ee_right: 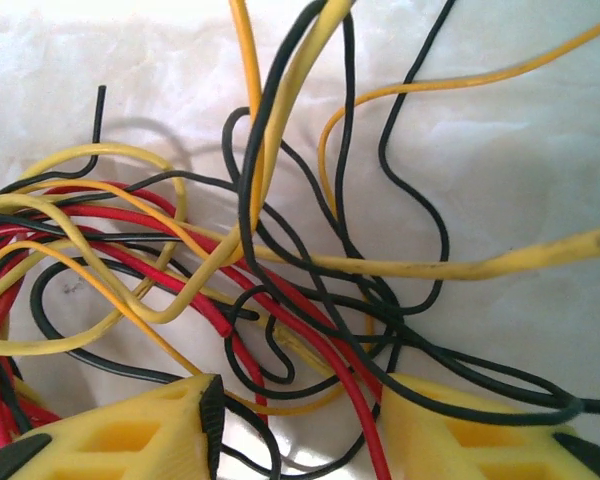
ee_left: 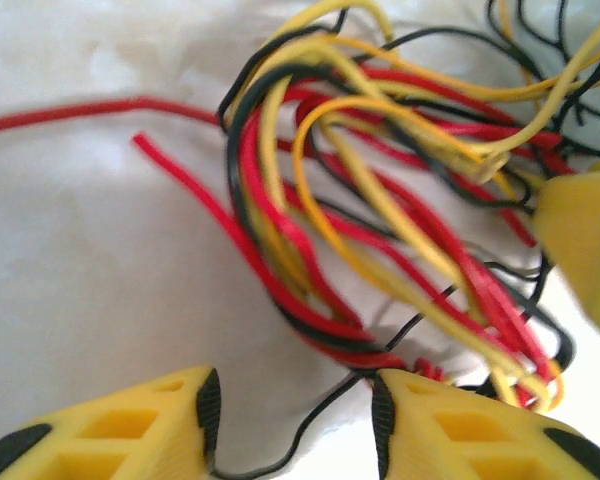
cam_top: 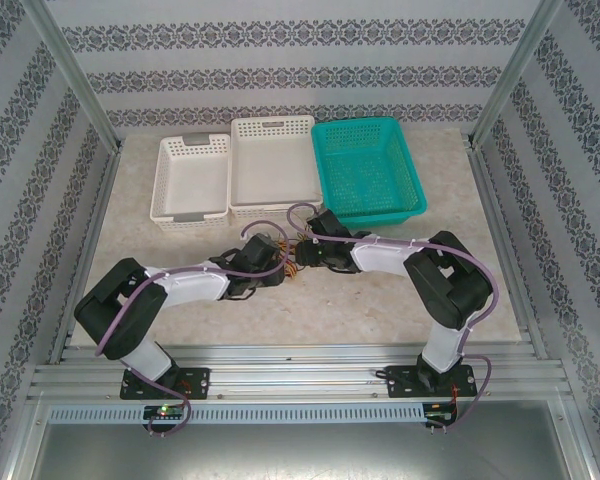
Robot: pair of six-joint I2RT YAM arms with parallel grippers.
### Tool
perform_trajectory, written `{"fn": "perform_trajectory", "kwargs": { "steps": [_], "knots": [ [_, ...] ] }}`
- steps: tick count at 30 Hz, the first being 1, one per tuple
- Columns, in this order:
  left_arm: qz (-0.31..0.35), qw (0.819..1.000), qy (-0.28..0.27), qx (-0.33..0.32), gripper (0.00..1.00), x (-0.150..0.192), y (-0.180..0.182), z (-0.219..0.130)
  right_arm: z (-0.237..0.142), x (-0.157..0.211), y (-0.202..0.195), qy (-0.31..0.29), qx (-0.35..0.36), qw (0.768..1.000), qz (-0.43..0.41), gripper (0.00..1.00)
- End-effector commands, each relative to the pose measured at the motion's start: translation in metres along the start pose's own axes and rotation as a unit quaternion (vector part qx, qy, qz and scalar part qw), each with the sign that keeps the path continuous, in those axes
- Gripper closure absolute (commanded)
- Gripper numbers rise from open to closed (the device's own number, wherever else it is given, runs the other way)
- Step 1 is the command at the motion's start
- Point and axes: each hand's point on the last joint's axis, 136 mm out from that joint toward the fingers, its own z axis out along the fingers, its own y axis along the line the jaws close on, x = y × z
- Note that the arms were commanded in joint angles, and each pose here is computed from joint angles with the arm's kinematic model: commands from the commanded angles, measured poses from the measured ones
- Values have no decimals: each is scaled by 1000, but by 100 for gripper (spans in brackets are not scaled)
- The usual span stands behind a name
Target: Untangle the cables
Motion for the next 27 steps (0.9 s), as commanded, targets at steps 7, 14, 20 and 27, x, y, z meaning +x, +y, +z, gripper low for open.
{"fn": "perform_trajectory", "kwargs": {
  "steps": [7, 14, 20, 27],
  "knots": [
    [25, 998, -30, 51, 46, 2, -7, -27, 6, -1, 0, -1, 6, 1000, 7, 62],
    [29, 985, -90, 147, 19, -24, -44, -55, 0, 0, 8, -5, -16, 1000, 8, 62],
    [41, 995, -52, 78, 19, -31, -40, -33, -3, 0, 8, -7, -15, 1000, 15, 62],
    [44, 999, -13, -5, 33, -30, -26, -13, -17, -7, 8, -27, -12, 999, 13, 62]
  ]
}}
